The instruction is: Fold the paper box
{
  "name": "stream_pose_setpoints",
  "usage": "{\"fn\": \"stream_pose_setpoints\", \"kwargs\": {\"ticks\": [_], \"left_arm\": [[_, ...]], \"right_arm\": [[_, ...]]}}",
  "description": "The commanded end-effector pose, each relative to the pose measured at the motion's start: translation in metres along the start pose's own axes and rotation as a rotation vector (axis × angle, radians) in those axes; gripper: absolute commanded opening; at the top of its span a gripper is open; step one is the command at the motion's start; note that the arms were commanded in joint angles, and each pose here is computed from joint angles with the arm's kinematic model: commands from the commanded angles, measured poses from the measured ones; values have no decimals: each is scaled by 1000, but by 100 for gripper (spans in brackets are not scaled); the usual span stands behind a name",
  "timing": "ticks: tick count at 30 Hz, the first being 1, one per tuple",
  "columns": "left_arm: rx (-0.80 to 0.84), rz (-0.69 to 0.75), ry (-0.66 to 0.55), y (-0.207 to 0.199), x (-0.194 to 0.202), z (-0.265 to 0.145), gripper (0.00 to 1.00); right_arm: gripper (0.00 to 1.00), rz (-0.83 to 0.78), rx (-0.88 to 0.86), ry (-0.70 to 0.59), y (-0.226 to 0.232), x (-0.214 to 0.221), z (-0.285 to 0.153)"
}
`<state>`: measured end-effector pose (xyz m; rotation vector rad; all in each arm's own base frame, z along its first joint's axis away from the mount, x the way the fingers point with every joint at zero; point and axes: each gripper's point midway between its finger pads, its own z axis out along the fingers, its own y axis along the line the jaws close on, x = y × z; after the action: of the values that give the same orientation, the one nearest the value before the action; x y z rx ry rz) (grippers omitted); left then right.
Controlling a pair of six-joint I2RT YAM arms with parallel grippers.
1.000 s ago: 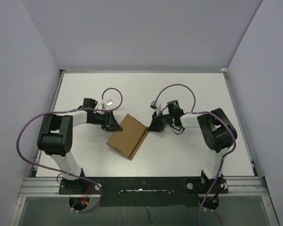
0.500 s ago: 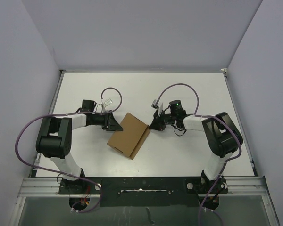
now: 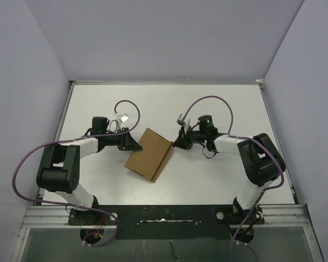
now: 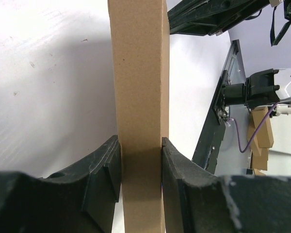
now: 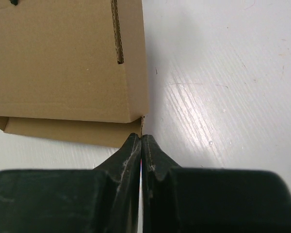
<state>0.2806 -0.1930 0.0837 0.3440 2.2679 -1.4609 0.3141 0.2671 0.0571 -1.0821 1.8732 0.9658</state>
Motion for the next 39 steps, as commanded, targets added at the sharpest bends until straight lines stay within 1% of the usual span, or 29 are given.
{"fn": "stream_pose_setpoints", "kwargs": {"ticks": [1, 10, 19, 39], "left_arm": [[-79, 166, -96, 6, -28, -3, 0], [-89, 199, -130, 6, -29, -4, 0], [-101, 197, -134, 9, -29, -4, 0], [-56, 192, -152, 2, -34, -8, 0]], "right_arm": [[0, -108, -9, -82, 3, -27, -6], [0, -137, 9, -60, -1, -15, -4], [0, -141, 22, -48, -5, -8, -4], [0, -163, 5, -39, -6, -1, -8]]}}
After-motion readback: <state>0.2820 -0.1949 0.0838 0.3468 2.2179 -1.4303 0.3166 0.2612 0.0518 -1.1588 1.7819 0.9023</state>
